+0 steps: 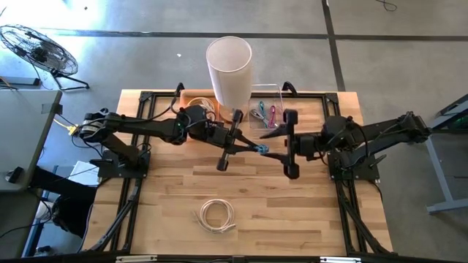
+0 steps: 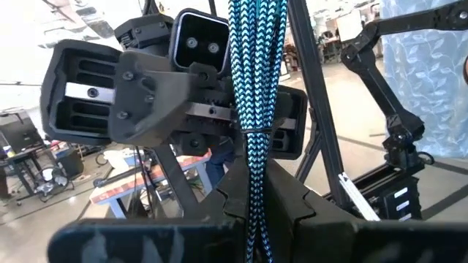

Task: Pick & Place USB Port
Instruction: Put the blue and black charger cable into the transparent bin

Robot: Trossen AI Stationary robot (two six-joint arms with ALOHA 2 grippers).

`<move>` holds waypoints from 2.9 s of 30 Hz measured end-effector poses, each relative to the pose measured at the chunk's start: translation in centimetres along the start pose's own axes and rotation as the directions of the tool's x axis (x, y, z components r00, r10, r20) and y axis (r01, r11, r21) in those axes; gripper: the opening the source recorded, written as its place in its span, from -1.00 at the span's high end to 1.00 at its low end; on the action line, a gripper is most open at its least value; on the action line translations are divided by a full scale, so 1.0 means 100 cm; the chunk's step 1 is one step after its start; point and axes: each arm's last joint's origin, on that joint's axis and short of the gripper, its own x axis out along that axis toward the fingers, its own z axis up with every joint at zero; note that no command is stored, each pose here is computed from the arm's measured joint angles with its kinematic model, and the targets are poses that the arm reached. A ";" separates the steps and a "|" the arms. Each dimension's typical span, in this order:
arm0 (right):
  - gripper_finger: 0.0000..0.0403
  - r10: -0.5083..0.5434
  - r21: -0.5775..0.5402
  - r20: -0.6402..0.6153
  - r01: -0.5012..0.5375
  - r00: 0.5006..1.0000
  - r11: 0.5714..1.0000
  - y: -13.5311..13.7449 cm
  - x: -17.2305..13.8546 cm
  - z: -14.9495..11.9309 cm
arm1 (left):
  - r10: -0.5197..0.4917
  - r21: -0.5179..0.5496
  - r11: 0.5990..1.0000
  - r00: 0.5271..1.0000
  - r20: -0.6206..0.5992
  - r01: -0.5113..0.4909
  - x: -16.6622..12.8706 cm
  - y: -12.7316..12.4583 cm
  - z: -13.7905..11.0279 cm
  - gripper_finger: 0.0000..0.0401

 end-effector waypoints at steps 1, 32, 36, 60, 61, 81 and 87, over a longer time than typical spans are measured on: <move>0.00 0.005 0.000 0.003 -0.005 1.000 1.000 0.000 0.000 0.000 | 0.004 0.001 1.000 1.000 -0.001 -0.004 0.000 0.000 0.000 0.93; 0.22 0.056 0.054 -0.003 -0.056 0.998 0.997 0.008 0.012 -0.010 | 0.016 -0.021 1.000 0.998 -0.060 -0.017 0.006 0.003 -0.016 0.93; 0.43 0.074 0.080 -0.018 -0.072 0.997 0.994 0.009 0.012 -0.011 | 0.014 -0.020 1.000 0.998 -0.062 -0.016 0.006 0.003 -0.017 0.93; 0.92 0.106 0.184 -0.101 -0.086 0.989 0.979 0.008 -0.002 -0.010 | -0.072 -0.114 0.991 0.996 -0.056 0.065 0.001 0.000 -0.012 0.40; 0.92 0.102 0.193 -0.125 -0.076 0.987 0.978 0.009 -0.004 -0.010 | -0.076 -0.117 0.991 0.995 -0.063 0.069 -0.001 0.000 -0.009 0.38; 0.92 -0.121 0.622 -0.572 0.525 0.812 0.581 -0.069 -0.035 -0.079 | -0.107 0.208 0.968 0.983 -0.151 0.138 -0.017 -0.027 0.017 0.35; 0.92 -0.102 0.620 -0.663 0.621 0.741 0.481 -0.095 -0.034 -0.119 | -0.034 0.217 0.970 0.951 -0.307 0.105 -0.039 -0.027 0.025 0.35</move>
